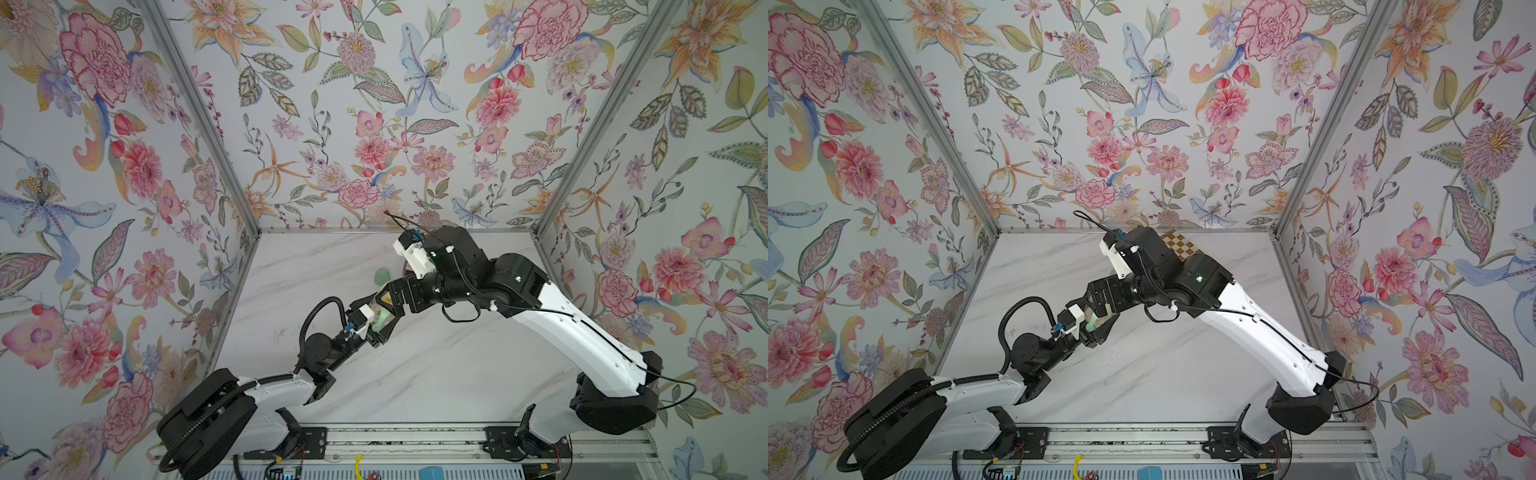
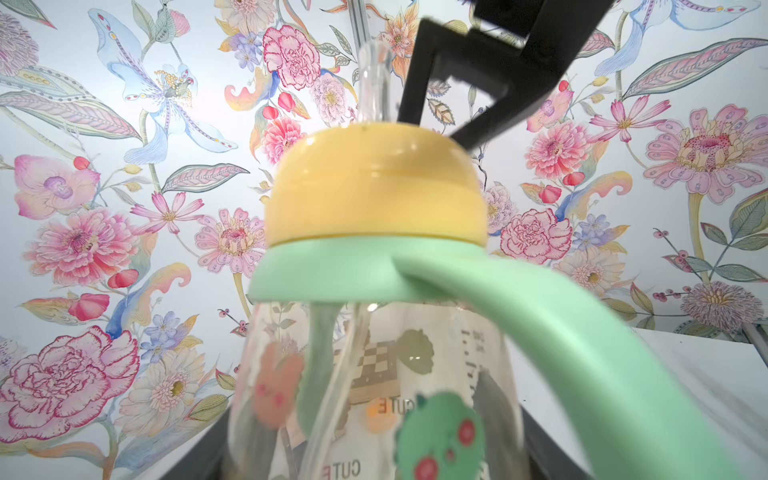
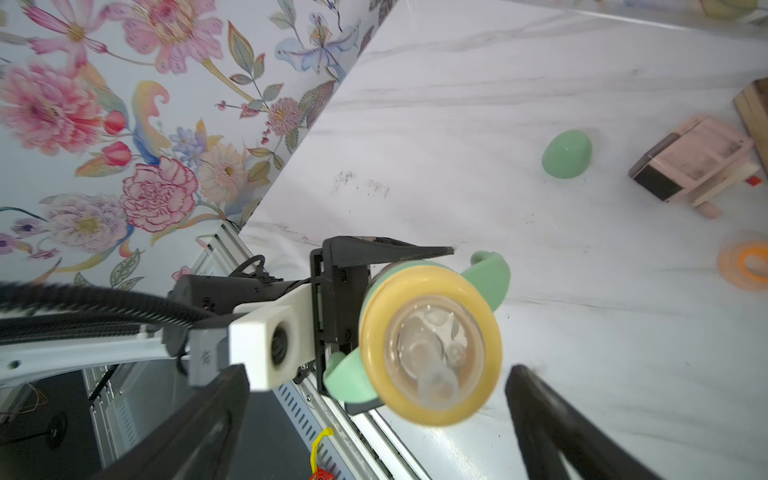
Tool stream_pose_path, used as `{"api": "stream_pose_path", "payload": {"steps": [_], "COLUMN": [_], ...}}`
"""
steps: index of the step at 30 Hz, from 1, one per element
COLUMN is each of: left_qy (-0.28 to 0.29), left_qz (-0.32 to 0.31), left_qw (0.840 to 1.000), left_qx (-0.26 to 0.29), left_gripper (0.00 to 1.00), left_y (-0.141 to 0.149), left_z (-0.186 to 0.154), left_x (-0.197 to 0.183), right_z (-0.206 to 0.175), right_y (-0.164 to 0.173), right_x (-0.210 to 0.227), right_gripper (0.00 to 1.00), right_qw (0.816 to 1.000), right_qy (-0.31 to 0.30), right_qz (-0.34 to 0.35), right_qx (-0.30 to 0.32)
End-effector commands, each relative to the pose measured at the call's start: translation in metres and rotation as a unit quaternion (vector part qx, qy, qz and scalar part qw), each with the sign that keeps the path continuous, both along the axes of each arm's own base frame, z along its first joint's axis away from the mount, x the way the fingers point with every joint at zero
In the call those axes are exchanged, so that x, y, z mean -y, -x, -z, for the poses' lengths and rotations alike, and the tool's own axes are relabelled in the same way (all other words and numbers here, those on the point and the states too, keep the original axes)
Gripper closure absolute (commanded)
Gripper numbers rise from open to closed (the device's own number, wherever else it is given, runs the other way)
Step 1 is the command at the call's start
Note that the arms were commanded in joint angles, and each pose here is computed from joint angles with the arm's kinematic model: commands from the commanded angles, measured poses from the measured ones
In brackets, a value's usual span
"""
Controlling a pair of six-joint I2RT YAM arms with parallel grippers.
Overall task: Assemble the baby bottles
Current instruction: Screw the nipple onto the baby bottle, then pick up the lid from the center of the board.
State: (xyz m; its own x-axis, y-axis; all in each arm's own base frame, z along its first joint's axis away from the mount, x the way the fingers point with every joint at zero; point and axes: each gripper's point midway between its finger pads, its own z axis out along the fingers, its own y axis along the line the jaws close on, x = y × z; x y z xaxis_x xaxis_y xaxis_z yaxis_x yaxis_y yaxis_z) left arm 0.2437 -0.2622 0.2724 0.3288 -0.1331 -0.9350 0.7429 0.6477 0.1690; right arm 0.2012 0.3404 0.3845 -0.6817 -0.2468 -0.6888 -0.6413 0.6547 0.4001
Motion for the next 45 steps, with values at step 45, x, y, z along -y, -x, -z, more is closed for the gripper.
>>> {"api": "stream_pose_path", "payload": {"steps": [45], "left_qy": [0.106], "left_qz": [-0.080], "left_qw": [0.991], "left_qx": [0.033], "left_gripper": [0.99], "left_y": [0.055], "left_z": [-0.052], "left_x": [-0.106], "right_z": [0.318], "right_y": [-0.296], "right_x": [-0.064], "right_gripper": [0.12], "right_qw": [0.977], "right_qy": [0.195], "right_qz": [0.089], "right_qx": [-0.019]}}
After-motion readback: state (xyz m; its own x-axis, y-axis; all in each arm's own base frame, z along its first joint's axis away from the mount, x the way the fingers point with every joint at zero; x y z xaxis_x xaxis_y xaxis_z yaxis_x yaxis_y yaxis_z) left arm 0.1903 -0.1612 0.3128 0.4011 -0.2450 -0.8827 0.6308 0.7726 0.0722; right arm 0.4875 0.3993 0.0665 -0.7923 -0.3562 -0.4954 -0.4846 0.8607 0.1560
